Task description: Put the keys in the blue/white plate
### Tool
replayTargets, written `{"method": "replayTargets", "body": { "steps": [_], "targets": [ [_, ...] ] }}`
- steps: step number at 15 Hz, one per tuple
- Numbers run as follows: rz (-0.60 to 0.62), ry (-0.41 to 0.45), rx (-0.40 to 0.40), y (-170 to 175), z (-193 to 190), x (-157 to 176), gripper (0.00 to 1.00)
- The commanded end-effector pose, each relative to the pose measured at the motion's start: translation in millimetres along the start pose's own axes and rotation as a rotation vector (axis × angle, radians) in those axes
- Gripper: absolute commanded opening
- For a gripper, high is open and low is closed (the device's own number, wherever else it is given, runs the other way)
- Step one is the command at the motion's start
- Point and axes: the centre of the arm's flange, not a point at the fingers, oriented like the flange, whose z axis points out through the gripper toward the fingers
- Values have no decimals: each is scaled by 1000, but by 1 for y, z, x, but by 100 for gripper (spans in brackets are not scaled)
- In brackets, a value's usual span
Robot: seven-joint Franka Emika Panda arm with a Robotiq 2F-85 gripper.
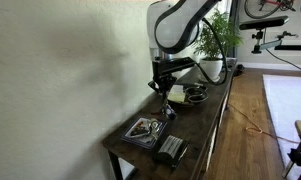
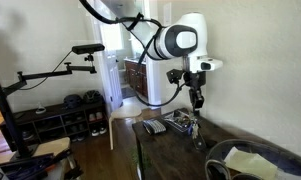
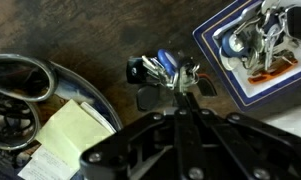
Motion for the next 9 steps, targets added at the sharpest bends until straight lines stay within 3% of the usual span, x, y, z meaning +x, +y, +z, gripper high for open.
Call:
{"method": "replayTargets", "body": {
  "steps": [1, 9],
  "targets": [
    [-29, 51, -9, -7, -32, -13, 2],
    [-116, 134, -18, -33, -75, -22, 2]
  ]
}}
